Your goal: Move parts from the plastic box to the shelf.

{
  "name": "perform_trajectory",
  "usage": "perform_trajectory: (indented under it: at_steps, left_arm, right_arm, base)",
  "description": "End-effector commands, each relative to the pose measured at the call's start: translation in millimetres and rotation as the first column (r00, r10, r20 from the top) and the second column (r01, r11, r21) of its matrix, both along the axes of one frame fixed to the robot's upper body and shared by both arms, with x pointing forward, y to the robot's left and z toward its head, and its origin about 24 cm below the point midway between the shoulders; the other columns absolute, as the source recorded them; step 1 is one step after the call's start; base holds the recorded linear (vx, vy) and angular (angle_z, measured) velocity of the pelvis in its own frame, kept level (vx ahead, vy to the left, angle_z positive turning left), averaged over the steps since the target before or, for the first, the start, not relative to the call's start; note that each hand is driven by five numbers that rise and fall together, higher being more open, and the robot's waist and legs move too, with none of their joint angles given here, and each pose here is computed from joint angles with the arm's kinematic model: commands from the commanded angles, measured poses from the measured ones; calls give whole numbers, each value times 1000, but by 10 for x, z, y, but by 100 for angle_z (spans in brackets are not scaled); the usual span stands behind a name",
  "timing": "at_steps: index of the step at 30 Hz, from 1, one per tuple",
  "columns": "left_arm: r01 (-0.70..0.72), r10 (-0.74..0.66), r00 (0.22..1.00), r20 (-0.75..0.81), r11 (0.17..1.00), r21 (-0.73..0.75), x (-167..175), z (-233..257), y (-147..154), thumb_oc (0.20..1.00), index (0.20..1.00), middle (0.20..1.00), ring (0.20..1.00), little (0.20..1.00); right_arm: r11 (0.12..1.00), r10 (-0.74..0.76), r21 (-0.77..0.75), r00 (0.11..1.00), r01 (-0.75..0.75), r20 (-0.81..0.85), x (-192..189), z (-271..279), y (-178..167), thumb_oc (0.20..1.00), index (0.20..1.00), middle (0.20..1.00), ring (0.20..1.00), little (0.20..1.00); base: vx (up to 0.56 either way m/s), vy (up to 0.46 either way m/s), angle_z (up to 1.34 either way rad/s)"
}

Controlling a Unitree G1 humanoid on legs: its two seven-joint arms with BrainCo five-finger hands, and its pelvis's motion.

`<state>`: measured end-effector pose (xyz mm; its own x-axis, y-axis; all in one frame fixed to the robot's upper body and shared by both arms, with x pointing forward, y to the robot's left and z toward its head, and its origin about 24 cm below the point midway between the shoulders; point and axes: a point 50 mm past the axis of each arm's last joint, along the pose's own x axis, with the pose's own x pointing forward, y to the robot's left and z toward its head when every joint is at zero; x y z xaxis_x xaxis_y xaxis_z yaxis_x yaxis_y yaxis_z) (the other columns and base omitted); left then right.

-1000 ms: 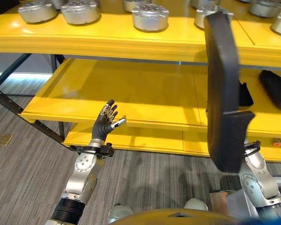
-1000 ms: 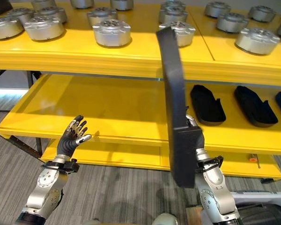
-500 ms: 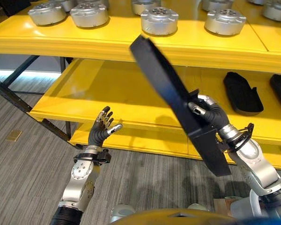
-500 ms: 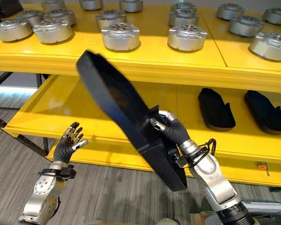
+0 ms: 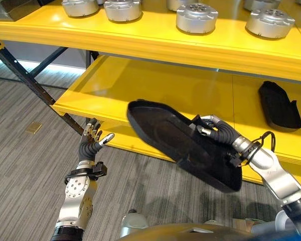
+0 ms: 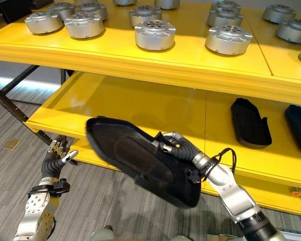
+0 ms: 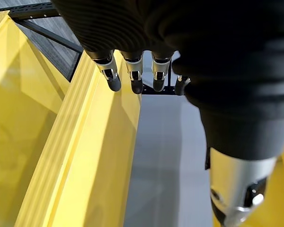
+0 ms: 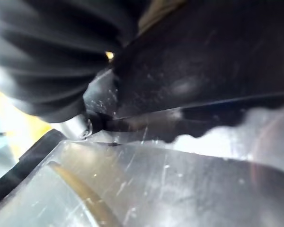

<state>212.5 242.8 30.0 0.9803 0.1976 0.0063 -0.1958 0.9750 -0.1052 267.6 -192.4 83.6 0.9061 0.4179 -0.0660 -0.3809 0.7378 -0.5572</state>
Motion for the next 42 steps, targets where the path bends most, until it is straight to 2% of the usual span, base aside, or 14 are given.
perform_trajectory:
  at_steps: [1,6,7,12,14,15,16,18,21,26,32,36,42]
  left_arm:
    - [8,-23,988,154,995,98,108,362,114,1000,1000,1000,1000,1000]
    - [52,-64,986,154,995,80,110,373,47,1000,1000,1000,1000,1000]
    - [94,-104,981,161,993,71,129,409,3,1000,1000,1000,1000,1000]
    - [142,-156,969,193,986,83,193,526,-53,1000,1000,1000,1000,1000]
    - [163,-176,963,202,984,78,225,551,-90,1000,1000,1000,1000,1000]
    - [203,-218,952,215,975,88,244,599,-155,1000,1000,1000,1000,1000]
    - [217,-232,947,220,972,93,259,619,-180,1000,1000,1000,1000,1000]
    - [276,-293,928,230,956,105,311,668,-293,1000,1000,1000,1000,1000]
    - [363,-378,895,238,926,106,380,710,-501,1000,1000,1000,1000,1000]
    - [393,-405,882,242,914,96,417,718,-616,1000,1000,1000,1000,1000]
    - [383,-393,885,250,919,89,458,733,-669,1000,1000,1000,1000,1000]
    - [381,-390,884,257,921,85,466,742,-673,1000,1000,1000,1000,1000]
    - [371,-376,887,269,926,69,475,760,-673,1000,1000,1000,1000,1000]
  right_arm:
    - [997,-57,66,958,40,280,266,615,23,200,200,200,200,200]
    - [980,-198,86,930,181,309,495,720,-155,200,200,200,200,200]
    - [938,-345,146,855,313,388,779,1116,-337,200,200,200,200,200]
    - [852,-524,266,711,452,469,1053,1781,-559,200,200,200,200,200]
    - [825,-565,318,685,467,460,1129,1956,-578,200,200,200,200,200]
    - [767,-641,389,643,510,420,1183,2089,-686,200,200,200,200,200]
    - [748,-661,416,633,517,403,1201,2139,-715,200,200,200,200,200]
    - [629,-764,545,572,554,299,1205,2278,-941,200,200,200,200,200]
    - [509,-837,653,499,561,224,1100,2561,-1204,200,200,200,200,200]
    - [426,-872,727,460,539,170,999,2697,-1369,200,200,200,200,200]
    - [276,-917,768,397,578,31,908,2489,-1650,200,200,200,200,200]
    - [274,-921,759,387,590,32,888,2467,-1691,200,200,200,200,200]
    - [299,-907,738,420,605,23,981,2365,-1583,200,200,200,200,200]
  base:
    - [-19,-20,10]
    - [-49,-4,13]
    - [-128,24,8]
    - [-118,32,4]
    - [-121,39,7]
    - [-120,38,4]
    - [-115,51,12]
    - [-73,45,23]
    - [-59,80,9]
    - [-14,50,-13]
    - [20,21,-10]
    - [8,13,-9]
    - [-9,-6,-3]
